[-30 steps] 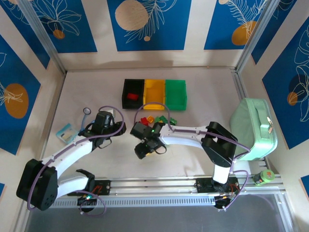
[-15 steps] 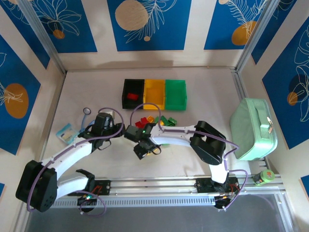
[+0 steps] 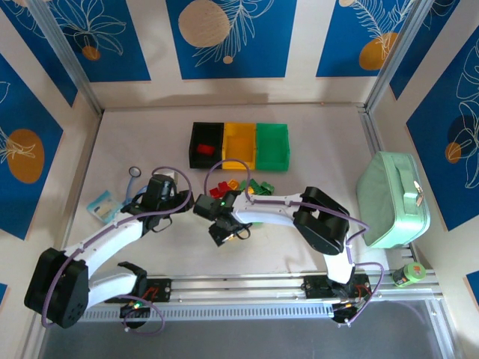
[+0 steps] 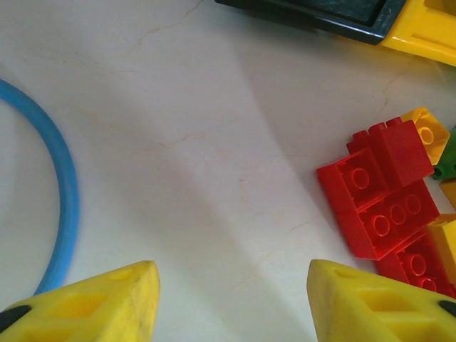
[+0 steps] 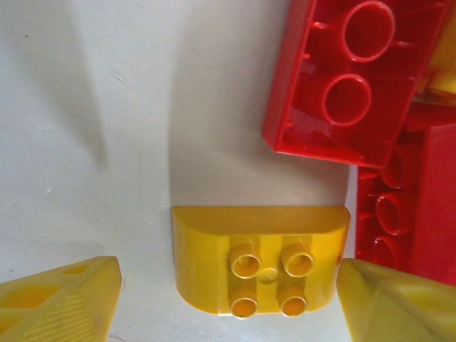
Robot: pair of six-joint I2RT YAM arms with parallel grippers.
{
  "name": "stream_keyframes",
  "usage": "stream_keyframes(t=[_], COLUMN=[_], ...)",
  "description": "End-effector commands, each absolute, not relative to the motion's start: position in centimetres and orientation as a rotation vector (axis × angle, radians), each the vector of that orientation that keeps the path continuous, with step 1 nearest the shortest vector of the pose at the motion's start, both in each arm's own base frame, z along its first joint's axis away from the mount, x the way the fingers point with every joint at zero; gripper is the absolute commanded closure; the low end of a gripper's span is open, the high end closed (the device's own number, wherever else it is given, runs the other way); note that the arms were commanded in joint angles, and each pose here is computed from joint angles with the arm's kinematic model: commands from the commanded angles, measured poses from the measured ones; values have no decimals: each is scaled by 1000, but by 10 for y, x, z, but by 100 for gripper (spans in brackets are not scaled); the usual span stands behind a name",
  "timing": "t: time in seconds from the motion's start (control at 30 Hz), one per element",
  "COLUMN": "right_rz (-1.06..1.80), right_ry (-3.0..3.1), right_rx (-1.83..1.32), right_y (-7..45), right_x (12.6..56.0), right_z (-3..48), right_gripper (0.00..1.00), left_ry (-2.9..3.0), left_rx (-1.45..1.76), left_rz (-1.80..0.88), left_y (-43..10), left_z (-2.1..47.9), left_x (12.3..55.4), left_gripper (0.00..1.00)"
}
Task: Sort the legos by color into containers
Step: Pick up the lego from the bottom-center of the table.
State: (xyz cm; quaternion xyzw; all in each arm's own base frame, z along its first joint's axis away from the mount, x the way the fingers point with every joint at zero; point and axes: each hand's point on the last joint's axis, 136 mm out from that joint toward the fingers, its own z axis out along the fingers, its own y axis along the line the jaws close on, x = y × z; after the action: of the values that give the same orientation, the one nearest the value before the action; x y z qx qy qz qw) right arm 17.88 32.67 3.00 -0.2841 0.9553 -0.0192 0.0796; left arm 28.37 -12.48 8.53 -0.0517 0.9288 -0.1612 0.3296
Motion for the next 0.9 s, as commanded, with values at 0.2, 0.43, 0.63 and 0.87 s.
stream_keyframes(t=[0.2,0.43,0.63,0.87], right_rz=[-18,51,143,22], right_ry=[2952,2952,2875,2891], right_rx=[-822,-845,-843,-771], right_y=[328,340,352,334], right_x=[170,166,171,179], right_z=[11,14,39,37], right_gripper=[22,31,33,18], left_ry=[2413,2405,2398,2394], left_rx=[-148,-148,-145,-144], left_rz=[-415,-413,-406,-395], left_y=[-123,-123,-123,-120], left_z=[89,91,93,93], left_x=[283,285,286,284], left_gripper=[43,43,43,43])
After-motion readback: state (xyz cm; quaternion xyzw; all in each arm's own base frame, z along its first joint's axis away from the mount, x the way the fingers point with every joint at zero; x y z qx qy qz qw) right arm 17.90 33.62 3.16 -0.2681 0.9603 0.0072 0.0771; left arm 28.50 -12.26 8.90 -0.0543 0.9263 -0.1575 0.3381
